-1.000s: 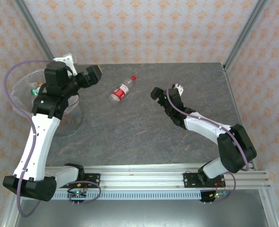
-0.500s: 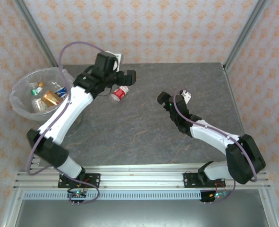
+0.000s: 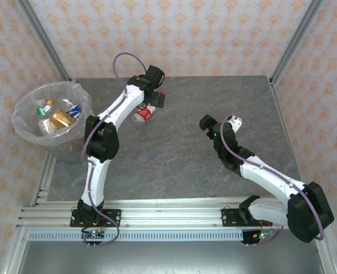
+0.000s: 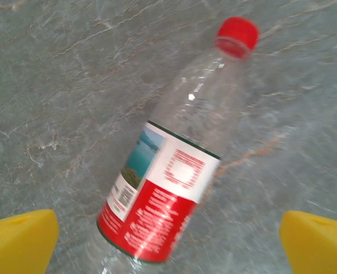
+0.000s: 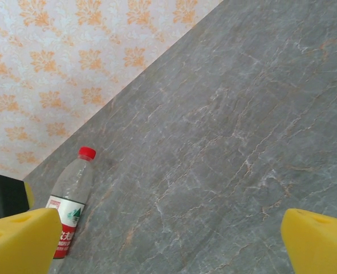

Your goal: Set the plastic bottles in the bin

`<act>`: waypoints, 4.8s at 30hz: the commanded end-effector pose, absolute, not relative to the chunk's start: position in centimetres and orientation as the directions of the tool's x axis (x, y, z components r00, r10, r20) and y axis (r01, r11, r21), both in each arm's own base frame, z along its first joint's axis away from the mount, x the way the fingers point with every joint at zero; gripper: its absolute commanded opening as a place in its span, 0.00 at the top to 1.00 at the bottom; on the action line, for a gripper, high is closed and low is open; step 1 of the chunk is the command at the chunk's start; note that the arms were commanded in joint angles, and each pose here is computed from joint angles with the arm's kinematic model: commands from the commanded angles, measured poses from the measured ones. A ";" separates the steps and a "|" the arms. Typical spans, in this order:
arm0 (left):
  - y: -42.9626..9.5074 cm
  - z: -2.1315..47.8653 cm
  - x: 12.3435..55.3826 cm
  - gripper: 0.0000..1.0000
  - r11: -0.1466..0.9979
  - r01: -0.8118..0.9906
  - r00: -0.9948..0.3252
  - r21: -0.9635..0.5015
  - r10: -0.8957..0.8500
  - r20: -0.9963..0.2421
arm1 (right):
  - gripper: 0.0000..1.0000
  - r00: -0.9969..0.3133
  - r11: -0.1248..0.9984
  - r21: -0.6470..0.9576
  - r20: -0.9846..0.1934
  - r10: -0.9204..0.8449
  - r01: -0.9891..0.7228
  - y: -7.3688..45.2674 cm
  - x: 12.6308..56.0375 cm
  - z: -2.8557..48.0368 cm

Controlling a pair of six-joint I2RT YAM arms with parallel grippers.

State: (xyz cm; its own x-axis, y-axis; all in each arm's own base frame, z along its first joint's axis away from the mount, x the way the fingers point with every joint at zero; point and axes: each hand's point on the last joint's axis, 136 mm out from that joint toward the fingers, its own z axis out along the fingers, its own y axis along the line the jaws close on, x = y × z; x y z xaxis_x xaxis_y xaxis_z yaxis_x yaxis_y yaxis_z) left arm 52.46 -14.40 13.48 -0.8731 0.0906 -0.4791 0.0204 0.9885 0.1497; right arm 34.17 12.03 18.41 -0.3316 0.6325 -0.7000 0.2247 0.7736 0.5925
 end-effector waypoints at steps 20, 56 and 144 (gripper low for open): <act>-14.5 4.3 53.9 0.09 0.979 0.203 -0.937 0.012 0.198 -0.288 | 0.01 -0.311 0.807 0.524 -0.746 0.589 0.272 10.2 33.6 18.5; -16.4 14.6 51.6 0.44 0.984 0.177 -0.875 -0.004 0.156 -0.458 | 0.01 -0.304 0.819 0.505 -0.762 0.572 0.273 9.9 33.5 18.8; 0.9 38.6 34.4 0.00 0.947 -0.082 -0.205 -0.312 -0.322 -0.924 | 0.01 -0.169 0.877 0.398 -0.877 0.449 0.268 8.5 35.9 21.5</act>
